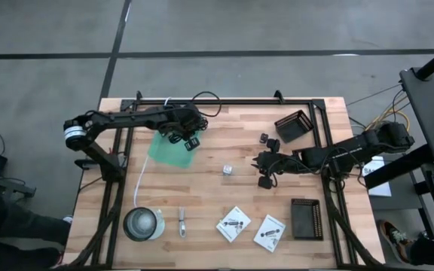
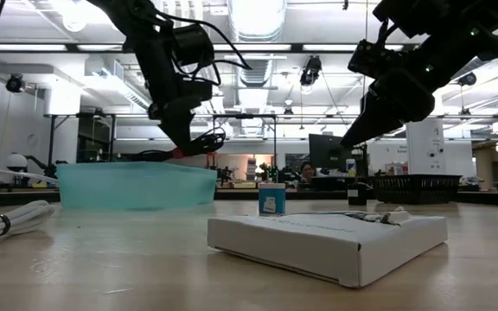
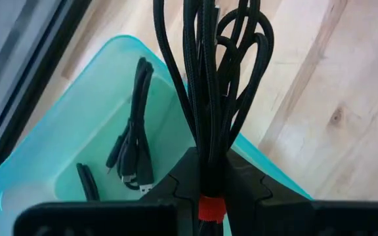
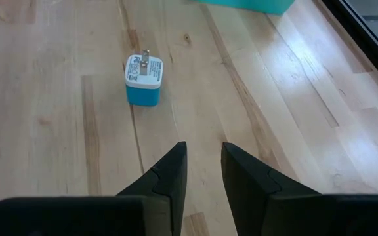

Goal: Pick and place items into bin
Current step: Put the large black charger cable into the green bin, then put the white charger cable into the green bin

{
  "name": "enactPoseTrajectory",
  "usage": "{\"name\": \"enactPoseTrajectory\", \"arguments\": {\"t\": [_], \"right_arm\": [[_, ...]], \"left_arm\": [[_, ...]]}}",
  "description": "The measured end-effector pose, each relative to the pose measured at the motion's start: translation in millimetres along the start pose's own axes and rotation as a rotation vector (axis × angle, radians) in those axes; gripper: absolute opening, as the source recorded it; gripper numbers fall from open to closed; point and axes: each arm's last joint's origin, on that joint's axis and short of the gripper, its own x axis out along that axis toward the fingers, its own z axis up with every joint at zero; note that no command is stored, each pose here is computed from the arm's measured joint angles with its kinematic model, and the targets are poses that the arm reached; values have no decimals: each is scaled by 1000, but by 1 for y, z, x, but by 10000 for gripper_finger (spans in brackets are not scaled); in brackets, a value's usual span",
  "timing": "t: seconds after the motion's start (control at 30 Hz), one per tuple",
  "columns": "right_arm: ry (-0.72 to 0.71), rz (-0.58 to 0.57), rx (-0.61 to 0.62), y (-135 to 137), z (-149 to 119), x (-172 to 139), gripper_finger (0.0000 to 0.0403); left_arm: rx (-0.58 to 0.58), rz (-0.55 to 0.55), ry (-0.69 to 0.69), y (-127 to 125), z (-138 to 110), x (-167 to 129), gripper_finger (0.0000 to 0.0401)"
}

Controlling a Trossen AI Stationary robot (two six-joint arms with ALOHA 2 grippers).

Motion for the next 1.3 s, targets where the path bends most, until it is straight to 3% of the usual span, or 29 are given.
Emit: {"name": "enactPoseTrajectory", "arguments": {"t": [0.33,0.5,0.8,0.97,1.17,1.3], "right_arm": [[5,-1,-3,0,-1,0,82],[5,-1,-3,0,-1,0,82],[6,-1,-3,0,-1,0,82],[6,-1,-3,0,-1,0,82],[6,-1,0,0,-1,0,82],[6,-1,0,0,-1,0,82]], "left_arm": [[-105,29,160,4,-16,0,24],[-105,30,161,4,-16,0,25],[-42,26,160,4,-15,-1,142],[124,-6,133,1,-9,-6,179],[480,-276,39,-35,-2,-20,183],[739,-388,-39,-68,-4,-31,184]]}}
